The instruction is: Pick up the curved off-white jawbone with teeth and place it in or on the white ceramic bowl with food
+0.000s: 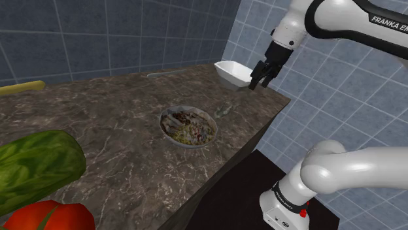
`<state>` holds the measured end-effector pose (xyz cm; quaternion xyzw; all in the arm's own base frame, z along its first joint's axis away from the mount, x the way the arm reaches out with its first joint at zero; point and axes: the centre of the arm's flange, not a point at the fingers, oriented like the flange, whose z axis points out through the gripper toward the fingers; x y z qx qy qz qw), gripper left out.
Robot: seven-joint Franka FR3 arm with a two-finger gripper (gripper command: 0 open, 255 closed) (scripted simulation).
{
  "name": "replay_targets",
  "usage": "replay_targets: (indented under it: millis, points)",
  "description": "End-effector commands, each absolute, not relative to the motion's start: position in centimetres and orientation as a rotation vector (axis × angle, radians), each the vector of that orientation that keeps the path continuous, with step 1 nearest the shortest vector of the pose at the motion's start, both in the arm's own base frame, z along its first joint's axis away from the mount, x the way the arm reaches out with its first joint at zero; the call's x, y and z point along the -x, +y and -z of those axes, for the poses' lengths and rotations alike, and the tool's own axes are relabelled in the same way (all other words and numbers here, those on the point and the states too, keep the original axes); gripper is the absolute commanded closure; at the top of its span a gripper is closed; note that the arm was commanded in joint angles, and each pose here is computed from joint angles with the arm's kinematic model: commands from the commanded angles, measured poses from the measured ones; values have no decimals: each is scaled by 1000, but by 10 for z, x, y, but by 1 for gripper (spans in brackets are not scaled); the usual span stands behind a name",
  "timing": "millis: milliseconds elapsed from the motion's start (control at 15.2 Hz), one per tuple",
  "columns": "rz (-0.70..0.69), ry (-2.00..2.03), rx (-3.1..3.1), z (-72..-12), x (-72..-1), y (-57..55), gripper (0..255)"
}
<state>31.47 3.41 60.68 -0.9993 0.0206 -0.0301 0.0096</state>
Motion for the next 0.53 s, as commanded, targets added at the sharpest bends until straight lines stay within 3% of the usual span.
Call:
replay_targets:
  millis: [0,462]
  points:
    - [94,64,3120,-607,-315,34,0]
    - [135,1678,2778,-535,-356,102,0]
